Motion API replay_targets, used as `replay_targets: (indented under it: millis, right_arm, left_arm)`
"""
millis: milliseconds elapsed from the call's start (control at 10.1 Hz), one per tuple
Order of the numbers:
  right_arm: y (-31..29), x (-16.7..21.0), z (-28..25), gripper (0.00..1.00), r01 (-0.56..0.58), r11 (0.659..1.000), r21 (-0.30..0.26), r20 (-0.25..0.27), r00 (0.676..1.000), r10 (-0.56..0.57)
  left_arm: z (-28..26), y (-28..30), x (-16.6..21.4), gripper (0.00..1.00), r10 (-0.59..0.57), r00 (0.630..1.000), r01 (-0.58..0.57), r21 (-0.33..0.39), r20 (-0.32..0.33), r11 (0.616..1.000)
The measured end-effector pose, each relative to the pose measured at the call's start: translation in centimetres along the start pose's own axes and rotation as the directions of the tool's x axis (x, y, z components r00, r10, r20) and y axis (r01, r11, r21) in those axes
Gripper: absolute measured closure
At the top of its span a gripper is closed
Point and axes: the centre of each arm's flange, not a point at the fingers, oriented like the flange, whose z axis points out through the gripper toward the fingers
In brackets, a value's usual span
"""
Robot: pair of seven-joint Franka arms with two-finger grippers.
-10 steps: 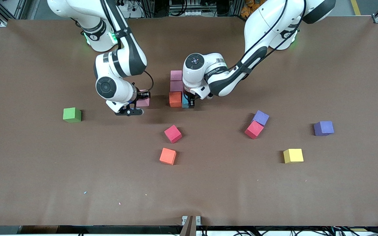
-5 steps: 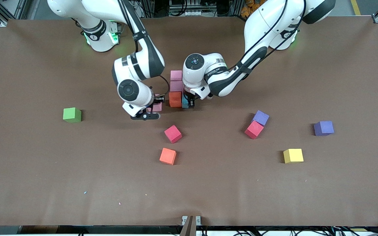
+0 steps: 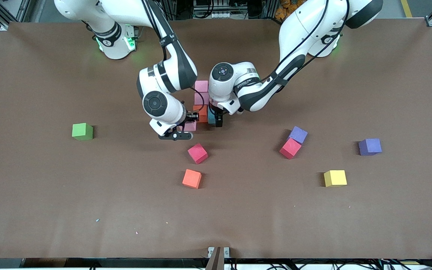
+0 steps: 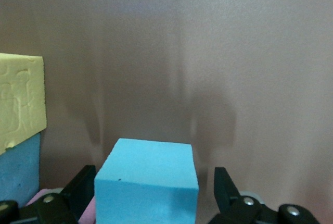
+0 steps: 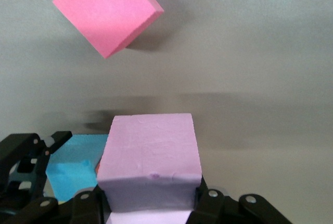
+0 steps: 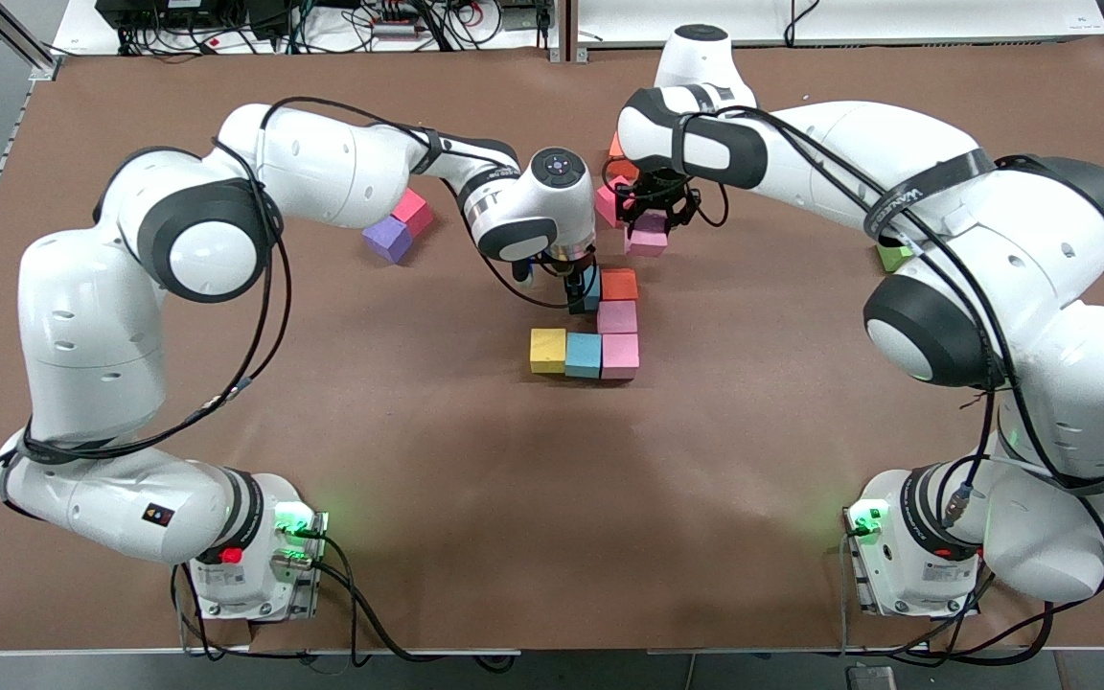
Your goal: Arrange 11 blocks into digit 3
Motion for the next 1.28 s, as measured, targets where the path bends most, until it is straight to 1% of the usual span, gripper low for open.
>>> replay_targets:
  millis: [394, 690, 986, 1282]
  right_arm:
    - [-1.9, 1.5, 0.7, 0.41, 0.019, 1.000, -0.022, -0.034, 0.999, -0.020]
    - [-2.5, 2.6, 0.3, 0.41, 0.023, 0.999, -0.025, -0.054, 0.998, -0.025]
    - [-3.5, 2.7, 2.0, 0.41, -0.026, 0.997, -0.067, -0.005, 1.000, 0.026]
    - [-4.7, 2.8, 3.0, 0.41, -0.032, 0.995, -0.091, 0.004, 0.999, 0.032]
  left_arm:
    - [-1.1, 0.5, -0.3, 0.00, 0.001, 1.000, 0.000, -0.017, 0.012, 1.000]
    - [-3.9, 0.8, -0.4, 0.00, 0.019, 1.000, -0.018, -0.062, 0.020, 0.998]
    - [-6.0, 1.2, 0.4, 0.00, 0.030, 0.999, -0.028, -0.098, 0.014, 0.995]
    - [-6.9, 2.0, 1.2, 0.00, 0.032, 0.999, -0.030, -0.116, 0.011, 0.993]
